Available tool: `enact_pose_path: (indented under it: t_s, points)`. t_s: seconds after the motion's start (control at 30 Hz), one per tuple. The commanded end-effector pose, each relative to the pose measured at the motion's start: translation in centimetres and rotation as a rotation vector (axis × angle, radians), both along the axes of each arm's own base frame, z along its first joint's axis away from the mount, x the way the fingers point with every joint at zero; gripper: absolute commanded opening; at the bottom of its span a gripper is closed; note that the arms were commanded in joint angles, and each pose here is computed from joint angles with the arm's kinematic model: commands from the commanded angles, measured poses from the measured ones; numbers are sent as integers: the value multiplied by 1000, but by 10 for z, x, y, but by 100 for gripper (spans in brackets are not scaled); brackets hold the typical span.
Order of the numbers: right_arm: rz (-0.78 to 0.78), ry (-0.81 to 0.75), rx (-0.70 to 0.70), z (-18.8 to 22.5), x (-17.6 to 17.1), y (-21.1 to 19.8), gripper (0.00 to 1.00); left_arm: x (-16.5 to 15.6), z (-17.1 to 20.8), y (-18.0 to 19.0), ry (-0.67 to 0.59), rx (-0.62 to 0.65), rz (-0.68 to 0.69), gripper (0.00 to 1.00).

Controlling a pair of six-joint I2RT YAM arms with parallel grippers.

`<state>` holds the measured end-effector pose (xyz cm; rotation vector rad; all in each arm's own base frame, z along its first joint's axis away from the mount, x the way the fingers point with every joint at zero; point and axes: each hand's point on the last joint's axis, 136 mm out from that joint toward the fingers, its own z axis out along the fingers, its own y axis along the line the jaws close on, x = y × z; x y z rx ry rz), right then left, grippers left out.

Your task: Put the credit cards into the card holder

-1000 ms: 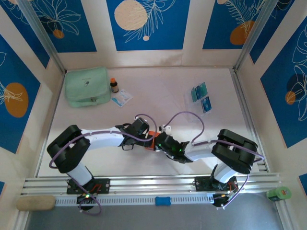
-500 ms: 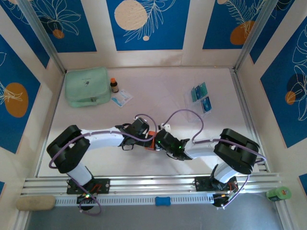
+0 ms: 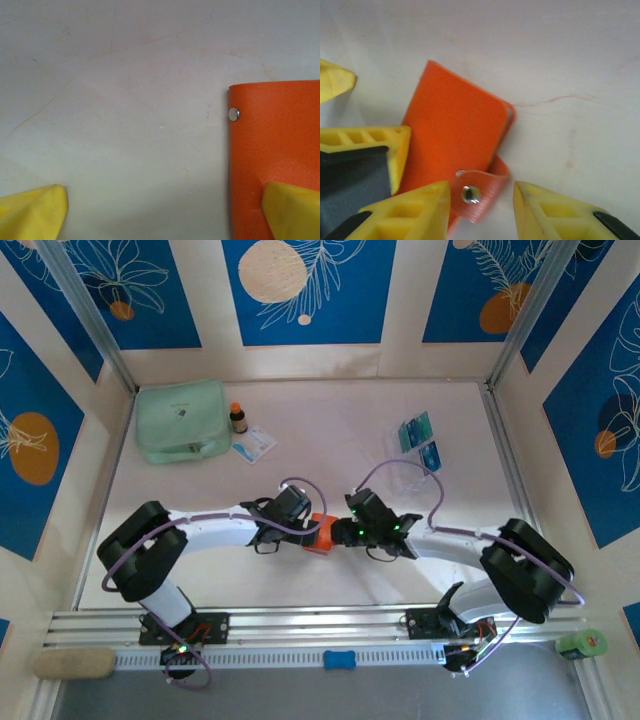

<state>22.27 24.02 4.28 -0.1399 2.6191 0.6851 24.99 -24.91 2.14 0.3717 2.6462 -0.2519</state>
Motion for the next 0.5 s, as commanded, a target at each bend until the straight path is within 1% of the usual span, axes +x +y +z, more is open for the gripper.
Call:
enact_pose_path:
  t_s: [0.0, 0.13, 0.33, 0.47]
  points:
    - [29, 67, 10, 8, -12, -12, 39, -15, -22, 13, 60, 51, -2, 100]
    - [1, 73, 25, 20, -11, -23, 39, -14, -18, 10, 53, 38, 0, 100]
    - [-24, 171, -24, 10, -23, -30, 38, -15, -16, 9, 53, 20, -2, 100]
    - [-19, 222, -20, 6, -29, -24, 38, -20, -17, 10, 63, -1, 14, 100]
